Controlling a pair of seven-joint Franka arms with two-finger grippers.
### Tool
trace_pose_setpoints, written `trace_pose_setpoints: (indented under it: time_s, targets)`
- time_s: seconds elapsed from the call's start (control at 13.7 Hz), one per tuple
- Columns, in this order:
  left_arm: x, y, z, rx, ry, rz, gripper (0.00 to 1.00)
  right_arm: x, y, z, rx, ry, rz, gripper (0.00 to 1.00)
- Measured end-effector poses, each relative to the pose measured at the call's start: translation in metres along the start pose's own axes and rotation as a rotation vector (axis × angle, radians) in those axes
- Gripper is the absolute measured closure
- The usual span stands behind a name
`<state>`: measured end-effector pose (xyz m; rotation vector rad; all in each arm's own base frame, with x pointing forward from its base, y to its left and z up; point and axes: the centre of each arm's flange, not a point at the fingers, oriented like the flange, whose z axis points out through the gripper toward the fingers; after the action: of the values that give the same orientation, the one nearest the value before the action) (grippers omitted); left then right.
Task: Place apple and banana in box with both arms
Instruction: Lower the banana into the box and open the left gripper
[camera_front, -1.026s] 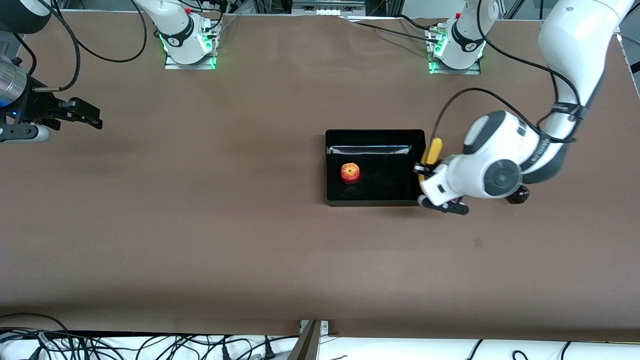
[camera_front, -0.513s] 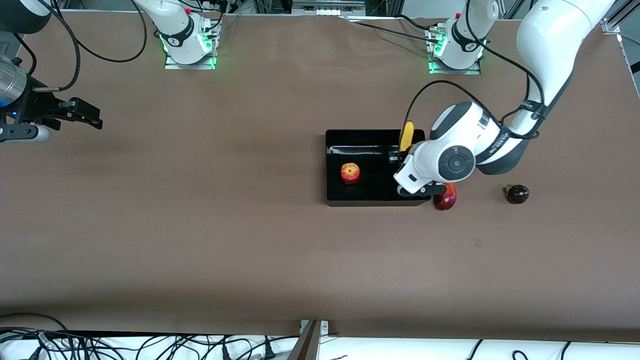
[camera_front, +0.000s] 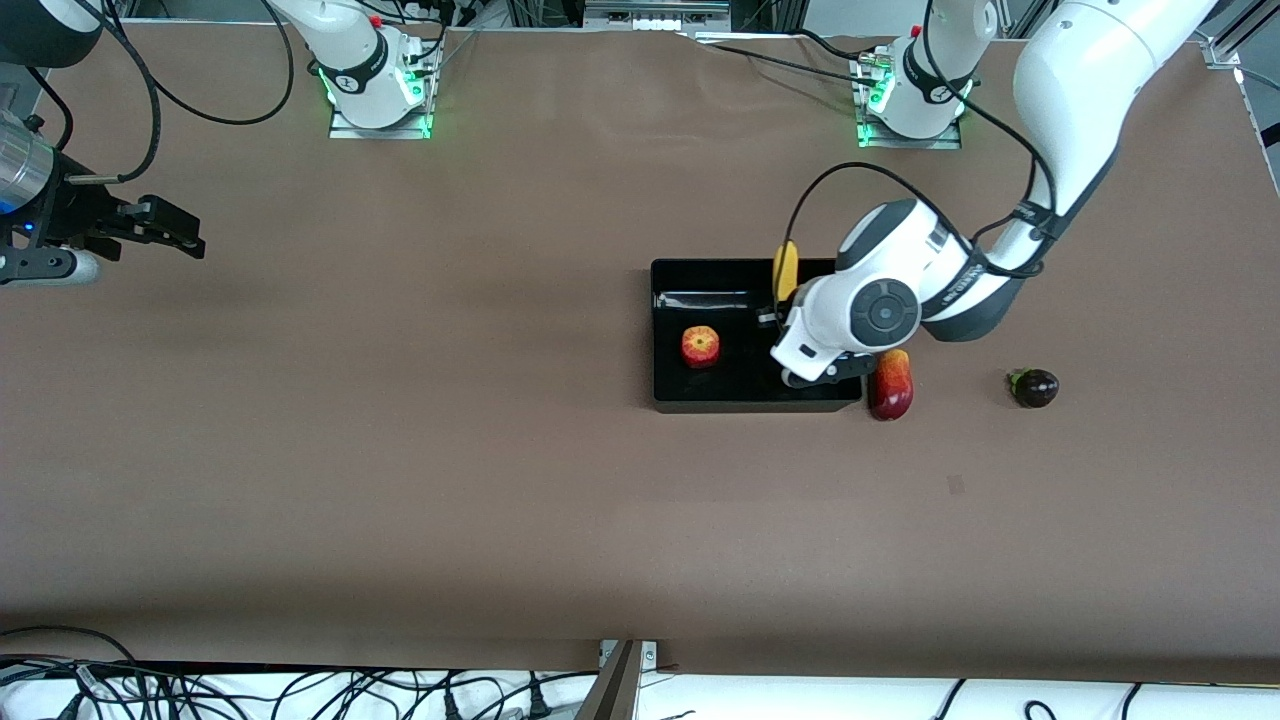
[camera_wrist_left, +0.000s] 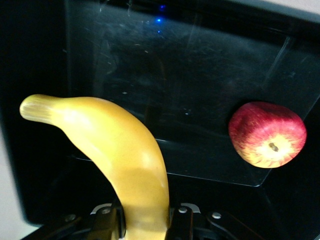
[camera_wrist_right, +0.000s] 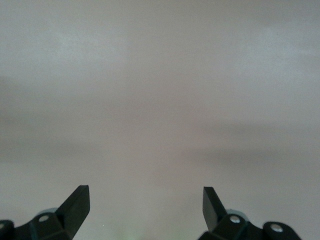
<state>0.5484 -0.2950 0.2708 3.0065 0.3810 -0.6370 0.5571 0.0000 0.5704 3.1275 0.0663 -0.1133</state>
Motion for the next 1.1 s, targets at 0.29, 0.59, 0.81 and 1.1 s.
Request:
trace_pose_setpoints:
  time_s: [0.29, 0.59, 0.81, 1.1]
  targets:
    - [0.003, 0.007, 0.016, 0.026, 0.024, 0.002, 0.66, 0.002, 0.000, 0.003, 0.000, -0.002, 0.000, 0.00]
    - [0.018, -0.001, 0.028, 0.032, 0.037, -0.004, 0.66, 0.002, 0.001, 0.003, 0.000, -0.002, 0.001, 0.00]
    - [0.025, -0.003, 0.030, 0.016, 0.043, -0.014, 0.66, 0.002, 0.001, 0.003, 0.000, 0.000, 0.002, 0.00]
    - [0.039, -0.004, 0.032, -0.005, 0.056, -0.032, 0.66, 0.002, 0.001, 0.003, 0.000, 0.000, 0.003, 0.00]
